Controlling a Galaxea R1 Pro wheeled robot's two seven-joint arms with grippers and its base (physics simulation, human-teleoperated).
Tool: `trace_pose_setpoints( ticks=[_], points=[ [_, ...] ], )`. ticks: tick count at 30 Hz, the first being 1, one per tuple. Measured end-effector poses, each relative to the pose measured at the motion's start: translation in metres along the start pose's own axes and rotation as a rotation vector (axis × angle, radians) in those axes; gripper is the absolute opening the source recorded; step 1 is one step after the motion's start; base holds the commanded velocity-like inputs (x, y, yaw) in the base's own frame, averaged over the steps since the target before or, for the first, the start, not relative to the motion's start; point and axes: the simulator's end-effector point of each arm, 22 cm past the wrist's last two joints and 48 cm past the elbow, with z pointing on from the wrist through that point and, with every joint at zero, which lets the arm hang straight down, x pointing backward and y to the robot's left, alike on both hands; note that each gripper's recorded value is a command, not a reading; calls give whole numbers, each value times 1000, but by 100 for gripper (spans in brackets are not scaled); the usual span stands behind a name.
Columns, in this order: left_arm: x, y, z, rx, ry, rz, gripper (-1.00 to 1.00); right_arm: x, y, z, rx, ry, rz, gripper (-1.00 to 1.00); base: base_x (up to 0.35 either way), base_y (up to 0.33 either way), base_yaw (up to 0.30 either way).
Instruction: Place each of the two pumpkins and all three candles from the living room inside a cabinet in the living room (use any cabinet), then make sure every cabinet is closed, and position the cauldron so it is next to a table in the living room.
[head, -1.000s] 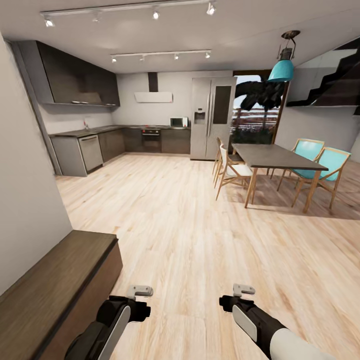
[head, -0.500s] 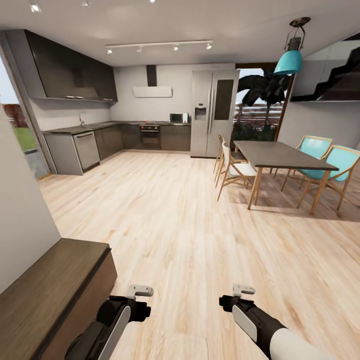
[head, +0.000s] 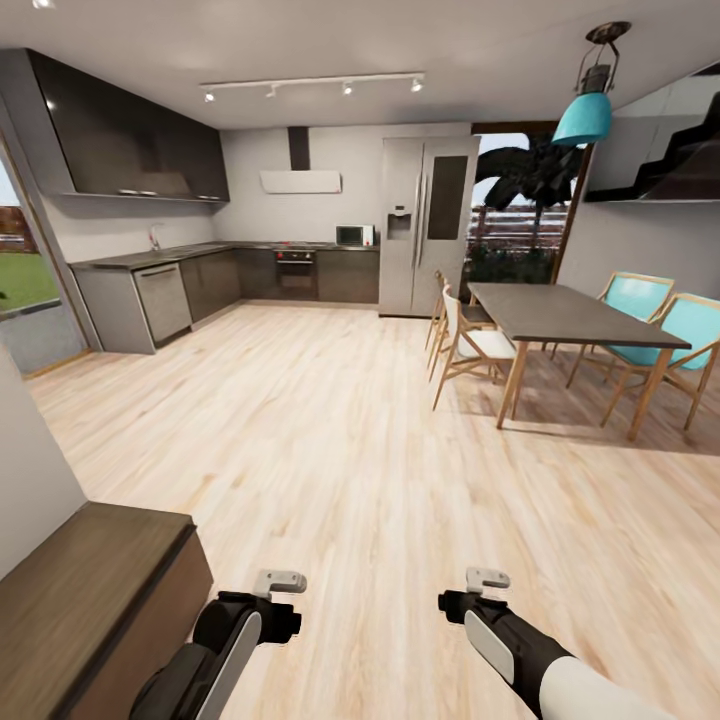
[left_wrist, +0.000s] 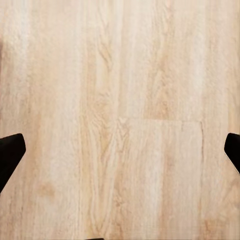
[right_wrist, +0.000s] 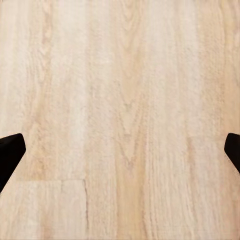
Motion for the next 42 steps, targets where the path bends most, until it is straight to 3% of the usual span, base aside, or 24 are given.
trace_pose_setpoints(
  ticks=[42],
  points=[
    [0,-1,0,-1,-1,2,100,-1,0,0,-1,-3,1,100,316,-107,0]
  ],
)
